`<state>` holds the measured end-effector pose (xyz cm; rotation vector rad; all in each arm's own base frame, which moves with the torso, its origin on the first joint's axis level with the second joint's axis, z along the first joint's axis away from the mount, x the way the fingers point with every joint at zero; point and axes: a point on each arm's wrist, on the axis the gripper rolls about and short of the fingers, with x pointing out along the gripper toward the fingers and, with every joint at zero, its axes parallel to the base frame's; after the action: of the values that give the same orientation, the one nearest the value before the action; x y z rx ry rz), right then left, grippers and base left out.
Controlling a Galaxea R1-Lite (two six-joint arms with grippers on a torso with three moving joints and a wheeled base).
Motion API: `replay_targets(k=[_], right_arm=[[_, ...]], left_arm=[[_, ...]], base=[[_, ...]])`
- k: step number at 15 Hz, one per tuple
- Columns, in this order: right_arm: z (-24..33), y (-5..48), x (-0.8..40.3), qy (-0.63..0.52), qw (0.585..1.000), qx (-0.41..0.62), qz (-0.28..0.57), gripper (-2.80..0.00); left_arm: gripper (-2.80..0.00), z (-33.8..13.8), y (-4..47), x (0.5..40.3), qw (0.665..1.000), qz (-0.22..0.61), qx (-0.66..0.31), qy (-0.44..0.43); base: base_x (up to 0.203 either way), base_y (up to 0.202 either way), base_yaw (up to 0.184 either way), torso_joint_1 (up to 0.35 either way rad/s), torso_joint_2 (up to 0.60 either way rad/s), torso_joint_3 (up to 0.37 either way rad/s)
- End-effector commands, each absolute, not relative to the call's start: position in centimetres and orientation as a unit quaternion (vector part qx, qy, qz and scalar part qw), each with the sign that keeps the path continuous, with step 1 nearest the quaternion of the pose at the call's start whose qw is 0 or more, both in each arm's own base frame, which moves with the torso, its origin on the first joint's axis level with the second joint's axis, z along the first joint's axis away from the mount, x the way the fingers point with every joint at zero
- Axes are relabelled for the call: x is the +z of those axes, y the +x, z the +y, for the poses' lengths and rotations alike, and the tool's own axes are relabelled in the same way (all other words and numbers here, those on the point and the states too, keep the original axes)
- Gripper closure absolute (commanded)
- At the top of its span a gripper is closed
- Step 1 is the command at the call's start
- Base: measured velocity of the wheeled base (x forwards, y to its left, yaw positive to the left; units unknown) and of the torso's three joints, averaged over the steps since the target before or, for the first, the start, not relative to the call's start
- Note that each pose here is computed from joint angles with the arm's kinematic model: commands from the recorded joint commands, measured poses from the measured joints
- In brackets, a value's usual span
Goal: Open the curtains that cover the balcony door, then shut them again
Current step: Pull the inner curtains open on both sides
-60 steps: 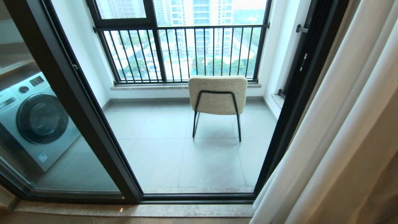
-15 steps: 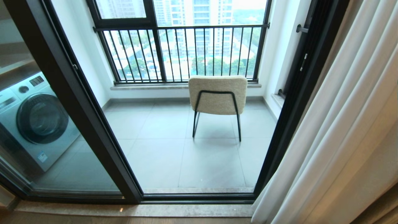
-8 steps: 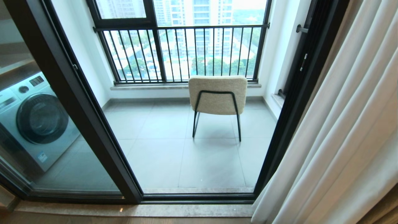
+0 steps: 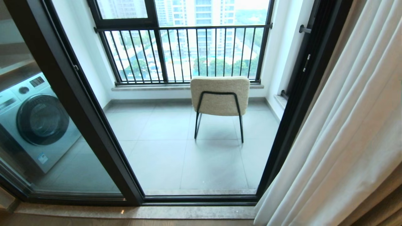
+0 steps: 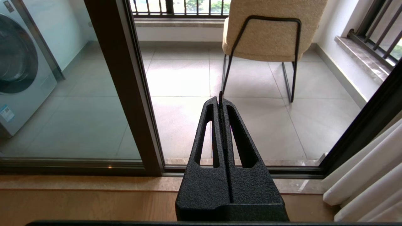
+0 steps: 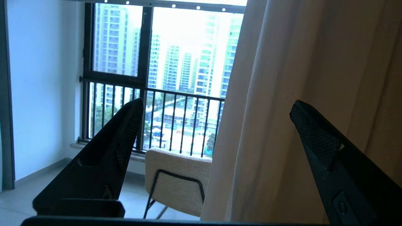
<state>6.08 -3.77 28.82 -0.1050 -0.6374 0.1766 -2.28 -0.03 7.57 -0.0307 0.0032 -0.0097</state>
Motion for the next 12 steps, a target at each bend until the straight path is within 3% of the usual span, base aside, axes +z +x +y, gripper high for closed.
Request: replay_targets(k=[1, 8, 9, 12], right_arm=[[-2.8, 5.1, 28.3, -0.066, 0.938, 0.088, -0.329, -2.80], [-1.1, 3.3, 26.1, -0.064, 0.937, 0.081, -0.334, -2.80], [-1.0, 3.1, 25.6, -0.059, 0.938, 0.081, -0.331, 0.00], [-0.6, 2.8, 24.3, -0.049, 0.941, 0.082, -0.323, 0.00]], left_arm=[[0.00, 0.0, -2.3, 7.6, 1.000, 0.002, -0.005, -0.016], [0.00, 0.0, -2.3, 7.6, 1.000, 0.002, -0.005, -0.016], [0.00, 0.0, -2.3, 7.6, 1.000, 0.002, -0.005, -0.016], [0.00, 0.0, -2.3, 7.6, 1.000, 0.002, -0.005, -0.016]], base=[[0.000, 0.000, 0.000, 0.000, 0.00, 0.000], [0.000, 0.000, 0.000, 0.000, 0.00, 0.000], [0.000, 0.000, 0.000, 0.000, 0.00, 0.000], [0.000, 0.000, 0.000, 0.000, 0.00, 0.000]])
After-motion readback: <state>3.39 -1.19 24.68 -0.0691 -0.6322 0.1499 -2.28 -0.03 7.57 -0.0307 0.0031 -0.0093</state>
